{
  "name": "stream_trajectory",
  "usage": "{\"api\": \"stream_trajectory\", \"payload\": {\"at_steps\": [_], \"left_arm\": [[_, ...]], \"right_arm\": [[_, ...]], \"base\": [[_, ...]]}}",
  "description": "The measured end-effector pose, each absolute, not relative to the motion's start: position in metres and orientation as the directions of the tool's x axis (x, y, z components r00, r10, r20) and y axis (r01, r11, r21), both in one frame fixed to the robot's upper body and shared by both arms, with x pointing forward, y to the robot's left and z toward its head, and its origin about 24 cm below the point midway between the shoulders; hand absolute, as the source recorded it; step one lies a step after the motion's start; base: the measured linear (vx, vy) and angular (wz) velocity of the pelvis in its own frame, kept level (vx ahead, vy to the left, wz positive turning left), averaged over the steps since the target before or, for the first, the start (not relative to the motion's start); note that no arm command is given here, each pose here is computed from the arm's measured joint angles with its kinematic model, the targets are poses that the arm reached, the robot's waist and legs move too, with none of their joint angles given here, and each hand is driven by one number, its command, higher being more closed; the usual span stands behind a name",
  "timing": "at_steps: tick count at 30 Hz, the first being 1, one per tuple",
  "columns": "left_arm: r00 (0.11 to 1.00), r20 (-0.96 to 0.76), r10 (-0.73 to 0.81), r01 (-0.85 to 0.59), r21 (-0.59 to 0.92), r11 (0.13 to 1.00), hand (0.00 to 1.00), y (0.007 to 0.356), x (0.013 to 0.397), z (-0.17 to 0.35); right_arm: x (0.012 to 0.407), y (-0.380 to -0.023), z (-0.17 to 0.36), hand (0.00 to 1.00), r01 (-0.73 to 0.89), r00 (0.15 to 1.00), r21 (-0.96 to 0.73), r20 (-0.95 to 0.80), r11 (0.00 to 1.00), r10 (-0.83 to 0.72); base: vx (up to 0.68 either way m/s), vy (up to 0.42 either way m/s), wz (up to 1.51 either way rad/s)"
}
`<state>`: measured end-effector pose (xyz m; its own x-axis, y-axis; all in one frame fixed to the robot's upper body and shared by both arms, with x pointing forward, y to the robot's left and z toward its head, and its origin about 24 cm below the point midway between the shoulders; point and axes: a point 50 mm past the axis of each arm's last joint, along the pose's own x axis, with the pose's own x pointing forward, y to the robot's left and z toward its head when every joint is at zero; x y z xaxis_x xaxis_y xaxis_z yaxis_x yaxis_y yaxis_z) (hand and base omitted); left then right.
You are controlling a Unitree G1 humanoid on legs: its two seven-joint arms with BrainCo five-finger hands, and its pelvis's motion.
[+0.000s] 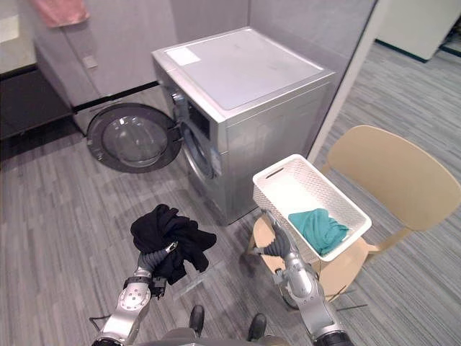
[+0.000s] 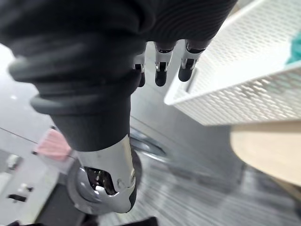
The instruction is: Pick up the laundry basket with both hands and put the clothes into the washing machine.
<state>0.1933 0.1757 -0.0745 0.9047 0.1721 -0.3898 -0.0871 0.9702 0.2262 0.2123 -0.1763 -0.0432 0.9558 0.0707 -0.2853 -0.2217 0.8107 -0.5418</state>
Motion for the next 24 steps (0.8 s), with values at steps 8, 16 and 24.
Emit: {"api": "stream_trajectory", "payload": {"at_steps": [8, 16, 24], "left_arm": [[0.814, -0.515, 0.268, -0.192, 0.196, 0.962, 1.0, 0.195, 0.166, -0.098], [0.734, -0.584, 0.346, -0.239, 0.255, 0.937, 1.0, 0.223, 0.139, -0.109], [0.793, -0.527, 0.306, -0.192, 0.26, 0.946, 1.0, 0.22, 0.167, -0.098]], "right_arm": [[0.196, -0.199, -0.093, 0.0, -0.191, 0.841, -0.47, -0.531, 0.862, -0.103], [0.201, -0.176, -0.098, 0.0, -0.205, 0.828, -0.409, -0.557, 0.889, -0.065], [0.195, -0.178, -0.098, 0.0, -0.2, 0.828, -0.407, -0.556, 0.891, -0.068]], "base": [[0.12, 0.195, 0.96], [0.18, 0.162, 0.88], [0.38, -0.101, 0.86]]}}
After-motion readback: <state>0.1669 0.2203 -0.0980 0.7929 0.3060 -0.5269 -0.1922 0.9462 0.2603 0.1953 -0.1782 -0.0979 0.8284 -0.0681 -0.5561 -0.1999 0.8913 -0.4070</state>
